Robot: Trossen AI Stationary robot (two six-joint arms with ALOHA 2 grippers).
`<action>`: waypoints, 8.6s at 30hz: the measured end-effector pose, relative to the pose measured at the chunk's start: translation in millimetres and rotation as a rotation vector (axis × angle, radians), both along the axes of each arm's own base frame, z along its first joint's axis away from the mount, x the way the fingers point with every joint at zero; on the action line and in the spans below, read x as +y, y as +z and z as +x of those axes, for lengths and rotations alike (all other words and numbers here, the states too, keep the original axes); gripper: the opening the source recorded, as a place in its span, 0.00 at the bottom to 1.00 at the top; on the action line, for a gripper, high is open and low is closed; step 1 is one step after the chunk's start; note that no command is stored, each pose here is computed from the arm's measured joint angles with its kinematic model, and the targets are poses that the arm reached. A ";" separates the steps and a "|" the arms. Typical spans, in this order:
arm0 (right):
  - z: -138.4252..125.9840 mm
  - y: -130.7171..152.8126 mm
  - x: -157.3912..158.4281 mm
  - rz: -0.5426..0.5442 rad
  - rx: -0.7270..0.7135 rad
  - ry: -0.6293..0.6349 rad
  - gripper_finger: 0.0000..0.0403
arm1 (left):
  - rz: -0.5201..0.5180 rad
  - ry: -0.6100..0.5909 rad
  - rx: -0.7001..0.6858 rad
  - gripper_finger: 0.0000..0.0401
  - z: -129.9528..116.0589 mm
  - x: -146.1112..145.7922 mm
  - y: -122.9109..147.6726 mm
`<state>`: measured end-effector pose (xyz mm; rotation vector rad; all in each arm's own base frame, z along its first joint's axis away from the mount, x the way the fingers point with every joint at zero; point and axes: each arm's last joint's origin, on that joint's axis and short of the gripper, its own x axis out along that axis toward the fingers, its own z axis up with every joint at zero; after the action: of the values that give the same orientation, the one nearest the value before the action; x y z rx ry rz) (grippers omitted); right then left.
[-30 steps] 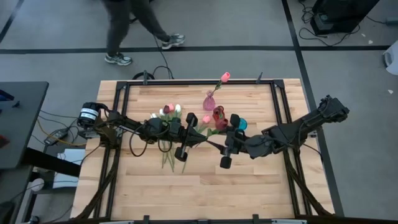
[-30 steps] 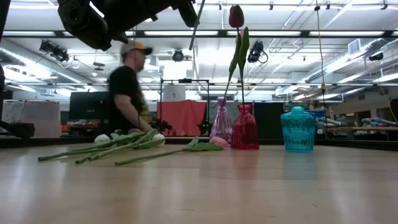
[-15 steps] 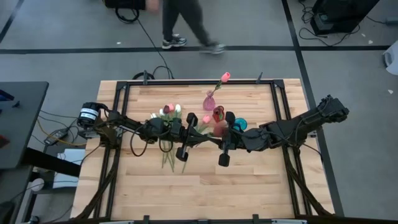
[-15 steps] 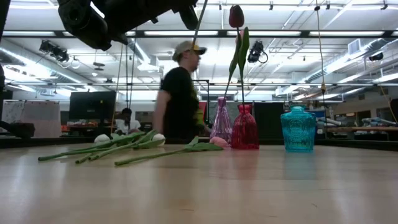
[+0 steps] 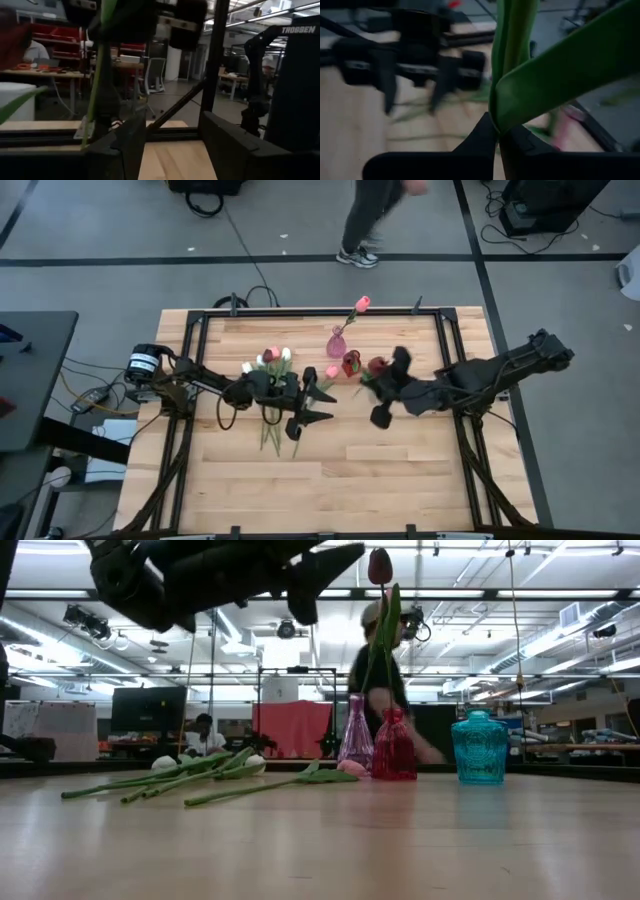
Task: Sort flowers into vase by color
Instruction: Put the red flower into the red vase, then put the pink flower into the pink vase
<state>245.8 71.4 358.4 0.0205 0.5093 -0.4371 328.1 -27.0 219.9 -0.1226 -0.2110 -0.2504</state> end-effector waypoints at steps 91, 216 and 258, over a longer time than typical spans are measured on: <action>-22.0 -26.5 -71.4 0.057 0.374 -0.191 0.26 | -0.137 0.551 1.035 0.47 -23.4 15.2 -97.5; -1.0 -1.5 87.6 -0.290 -0.261 0.147 0.43 | 0.098 0.053 -0.038 0.01 -6.0 -16.6 21.8; -29.6 51.6 -0.3 -0.144 -0.365 0.175 0.04 | 0.175 0.122 0.171 0.44 -35.0 -4.0 40.8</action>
<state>216.2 71.1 410.0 -0.0813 0.1174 -0.2883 293.1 -31.0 260.7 0.0429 -0.0254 -0.1352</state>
